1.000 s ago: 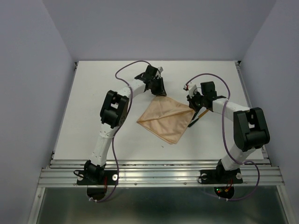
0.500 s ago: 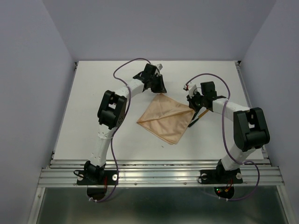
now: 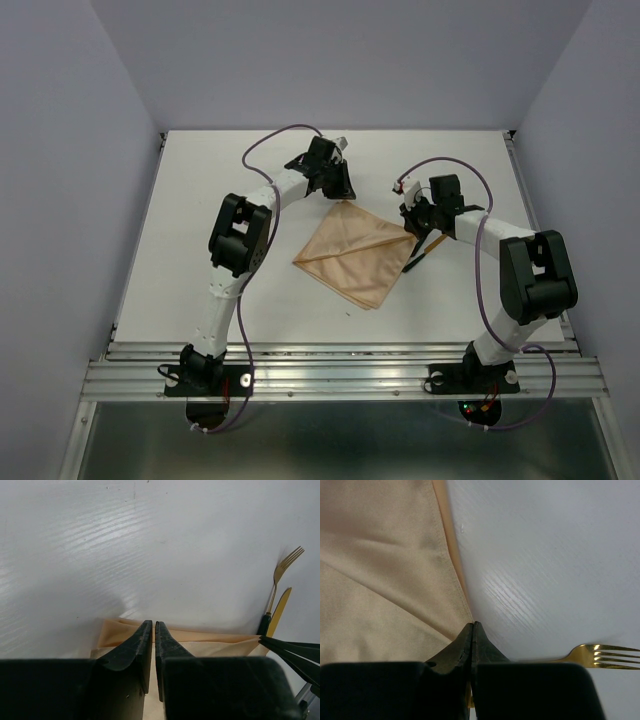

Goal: Fold the napkin into a case and place the utensils inside
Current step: Smooth out the upper triangle-folded napkin at the center of the board.

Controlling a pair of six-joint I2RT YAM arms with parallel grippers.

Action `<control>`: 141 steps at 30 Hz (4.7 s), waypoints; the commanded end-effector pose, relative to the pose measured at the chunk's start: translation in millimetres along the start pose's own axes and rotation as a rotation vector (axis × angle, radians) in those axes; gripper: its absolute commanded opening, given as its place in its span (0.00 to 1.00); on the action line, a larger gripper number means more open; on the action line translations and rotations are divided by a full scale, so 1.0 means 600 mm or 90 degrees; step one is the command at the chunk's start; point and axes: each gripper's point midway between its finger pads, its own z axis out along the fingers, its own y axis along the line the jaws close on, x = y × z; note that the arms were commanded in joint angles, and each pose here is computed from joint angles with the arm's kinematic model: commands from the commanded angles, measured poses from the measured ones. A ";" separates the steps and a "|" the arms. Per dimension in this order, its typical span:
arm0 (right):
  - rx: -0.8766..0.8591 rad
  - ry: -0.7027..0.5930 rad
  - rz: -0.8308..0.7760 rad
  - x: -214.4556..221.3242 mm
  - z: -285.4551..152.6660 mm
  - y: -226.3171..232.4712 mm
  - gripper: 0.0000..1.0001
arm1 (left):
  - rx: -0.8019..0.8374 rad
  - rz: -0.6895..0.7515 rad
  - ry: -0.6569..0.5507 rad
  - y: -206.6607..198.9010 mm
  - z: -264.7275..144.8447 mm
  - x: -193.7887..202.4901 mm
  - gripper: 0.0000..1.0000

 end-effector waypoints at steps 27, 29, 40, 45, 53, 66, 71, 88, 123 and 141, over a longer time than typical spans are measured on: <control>0.002 -0.050 -0.015 -0.038 -0.010 -0.008 0.01 | -0.048 -0.019 0.006 0.050 0.008 -0.003 0.17; -0.002 -0.052 -0.018 -0.039 -0.010 -0.006 0.01 | -0.053 -0.025 0.006 0.056 0.007 -0.003 0.17; -0.002 -0.050 -0.031 -0.037 -0.013 -0.005 0.01 | -0.043 -0.054 0.010 0.068 0.011 -0.003 0.17; 0.005 -0.052 -0.036 -0.038 -0.017 -0.008 0.01 | -0.042 -0.056 0.016 0.069 0.014 0.002 0.17; 0.029 -0.049 -0.039 -0.035 -0.028 -0.014 0.01 | -0.053 -0.059 0.027 0.078 0.020 0.009 0.17; 0.073 -0.027 -0.037 -0.015 -0.046 -0.022 0.01 | -0.075 -0.059 0.036 0.091 0.024 0.015 0.18; 0.081 -0.019 -0.038 -0.008 -0.048 -0.023 0.02 | -0.075 -0.060 0.037 0.092 0.025 0.016 0.18; 0.104 -0.056 -0.016 -0.038 -0.058 -0.034 0.28 | -0.077 -0.055 0.030 0.085 0.011 0.010 0.18; 0.124 -0.030 0.475 -0.097 0.067 -0.045 0.01 | -0.120 -0.078 -0.023 0.139 -0.086 -0.033 0.18; 0.100 -0.086 0.453 -0.165 0.032 -0.035 0.01 | -0.080 -0.021 -0.139 0.031 -0.230 -0.127 0.26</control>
